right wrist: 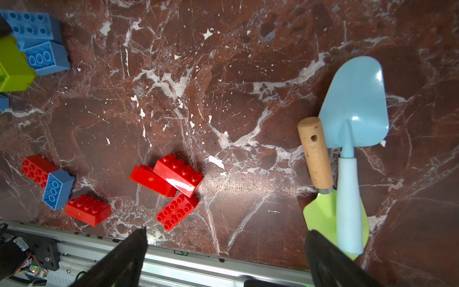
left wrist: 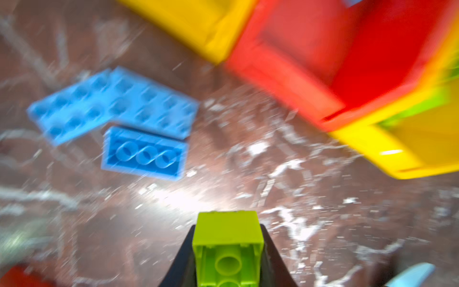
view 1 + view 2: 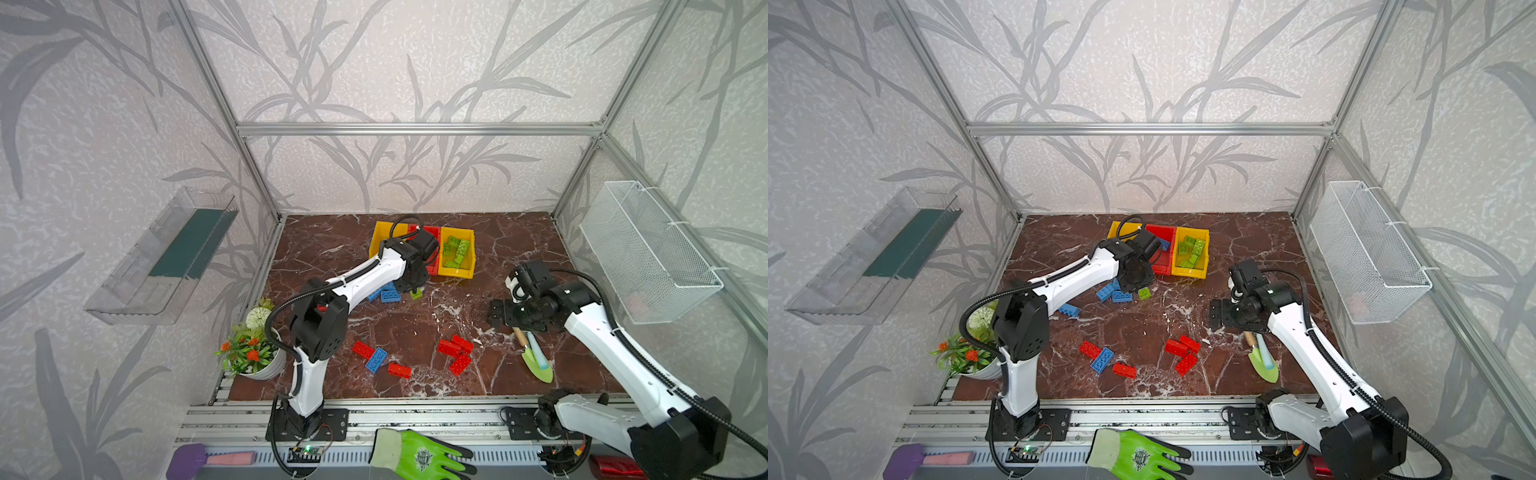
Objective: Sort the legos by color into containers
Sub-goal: 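Carry the long green brick into the yellow bin and release it, then move the left gripper to the blue bricks while the right arm shifts toward the bins, then close the left gripper on a blue brick and lift it, then carry the blue brick over the red bin and open the left gripper, then move the left gripper back down to the blue bricks beside the bins, then close the left gripper on a blue brick and lift it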
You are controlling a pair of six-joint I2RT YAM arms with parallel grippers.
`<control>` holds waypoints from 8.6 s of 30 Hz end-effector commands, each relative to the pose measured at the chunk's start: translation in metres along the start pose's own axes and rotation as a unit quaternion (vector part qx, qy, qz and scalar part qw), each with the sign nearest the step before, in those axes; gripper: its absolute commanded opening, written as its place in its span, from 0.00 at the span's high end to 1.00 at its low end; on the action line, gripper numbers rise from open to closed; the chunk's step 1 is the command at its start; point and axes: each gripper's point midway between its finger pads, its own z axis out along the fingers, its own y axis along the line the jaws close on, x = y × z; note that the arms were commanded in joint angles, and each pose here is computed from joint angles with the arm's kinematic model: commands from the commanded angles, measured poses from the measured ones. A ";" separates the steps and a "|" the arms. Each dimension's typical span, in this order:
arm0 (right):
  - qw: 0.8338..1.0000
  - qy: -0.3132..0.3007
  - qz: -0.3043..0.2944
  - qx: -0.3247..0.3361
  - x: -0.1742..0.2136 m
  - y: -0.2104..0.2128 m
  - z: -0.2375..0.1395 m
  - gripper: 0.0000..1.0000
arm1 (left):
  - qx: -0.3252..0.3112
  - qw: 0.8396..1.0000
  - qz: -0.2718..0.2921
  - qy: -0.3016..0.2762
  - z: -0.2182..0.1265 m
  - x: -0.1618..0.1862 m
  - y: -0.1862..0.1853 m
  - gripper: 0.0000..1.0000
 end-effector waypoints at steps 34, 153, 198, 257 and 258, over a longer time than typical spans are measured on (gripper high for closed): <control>0.997 -0.028 0.024 0.062 -0.039 -0.039 -0.047 0.01 | 0.367 0.922 0.101 -0.077 0.020 -0.127 -0.198 0.08; 0.999 -0.030 0.012 0.007 -0.073 0.014 0.004 0.01 | -0.054 0.968 0.240 -0.050 0.002 -0.086 -0.012 0.61; 1.000 -0.024 0.000 0.018 -0.066 0.029 -0.002 0.01 | -0.008 0.986 0.126 -0.112 -0.029 -0.132 0.007 0.01; 0.991 0.002 -0.136 -0.013 -0.020 0.103 0.011 0.01 | -0.085 0.987 -0.137 0.001 0.060 -0.038 0.141 0.04; 0.991 0.003 -0.136 -0.013 -0.021 0.103 0.011 0.01 | -0.087 0.987 -0.137 0.003 0.063 -0.038 0.141 0.04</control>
